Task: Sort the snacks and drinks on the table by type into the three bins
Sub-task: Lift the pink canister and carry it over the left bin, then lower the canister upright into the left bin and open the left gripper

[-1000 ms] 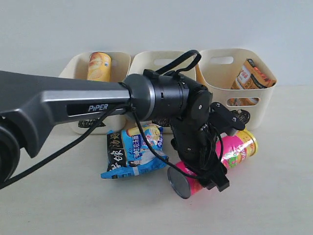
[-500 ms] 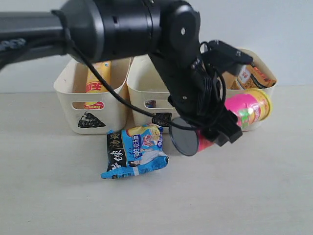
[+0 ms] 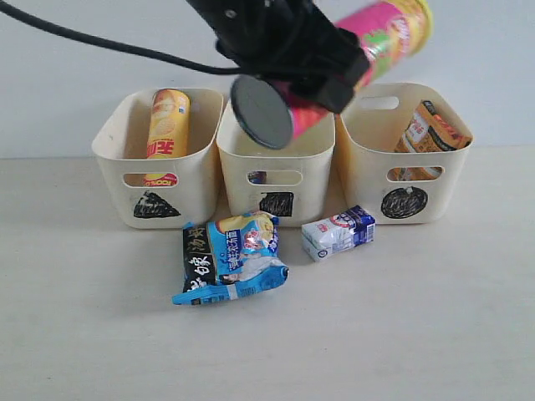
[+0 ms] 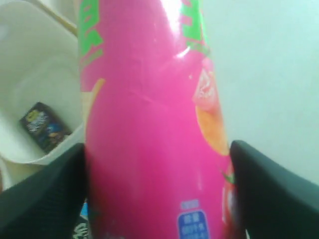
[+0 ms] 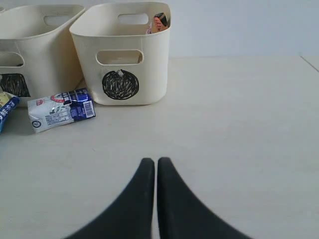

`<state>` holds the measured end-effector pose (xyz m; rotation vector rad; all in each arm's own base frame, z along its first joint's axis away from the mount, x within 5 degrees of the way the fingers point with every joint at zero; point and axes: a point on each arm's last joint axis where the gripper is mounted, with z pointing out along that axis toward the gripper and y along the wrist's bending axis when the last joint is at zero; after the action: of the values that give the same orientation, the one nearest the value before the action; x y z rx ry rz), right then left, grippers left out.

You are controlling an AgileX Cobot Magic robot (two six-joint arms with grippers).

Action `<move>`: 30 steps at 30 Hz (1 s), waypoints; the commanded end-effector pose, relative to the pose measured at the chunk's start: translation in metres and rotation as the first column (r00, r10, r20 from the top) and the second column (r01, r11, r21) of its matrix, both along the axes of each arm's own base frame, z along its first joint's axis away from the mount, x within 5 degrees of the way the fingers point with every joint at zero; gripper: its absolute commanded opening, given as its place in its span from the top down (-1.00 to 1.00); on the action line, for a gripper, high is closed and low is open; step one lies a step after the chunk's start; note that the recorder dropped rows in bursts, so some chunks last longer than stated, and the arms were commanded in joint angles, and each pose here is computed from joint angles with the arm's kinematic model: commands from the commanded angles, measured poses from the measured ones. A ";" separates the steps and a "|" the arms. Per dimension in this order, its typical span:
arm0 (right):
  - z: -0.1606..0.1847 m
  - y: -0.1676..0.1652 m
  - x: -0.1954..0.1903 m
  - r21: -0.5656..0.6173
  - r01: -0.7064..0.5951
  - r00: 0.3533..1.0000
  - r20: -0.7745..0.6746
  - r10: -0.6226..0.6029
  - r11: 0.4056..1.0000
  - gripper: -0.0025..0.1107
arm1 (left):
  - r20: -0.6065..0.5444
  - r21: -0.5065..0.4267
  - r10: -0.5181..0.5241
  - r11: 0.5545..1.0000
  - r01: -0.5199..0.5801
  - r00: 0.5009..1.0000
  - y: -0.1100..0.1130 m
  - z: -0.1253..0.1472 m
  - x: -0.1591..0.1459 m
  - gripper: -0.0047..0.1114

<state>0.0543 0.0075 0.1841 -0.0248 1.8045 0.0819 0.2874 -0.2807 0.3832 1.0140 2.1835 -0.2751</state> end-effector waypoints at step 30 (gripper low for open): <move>0.001 -0.001 0.000 -0.021 0.008 1.000 0.014 -0.008 1.000 0.96 | 0.019 -0.206 0.568 0.808 -0.552 0.823 0.117 -0.079 0.164 0.84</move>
<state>0.0543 0.0072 0.1841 -0.0312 1.8053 0.0724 0.4448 -0.1626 0.3074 0.2588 2.2518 -0.1391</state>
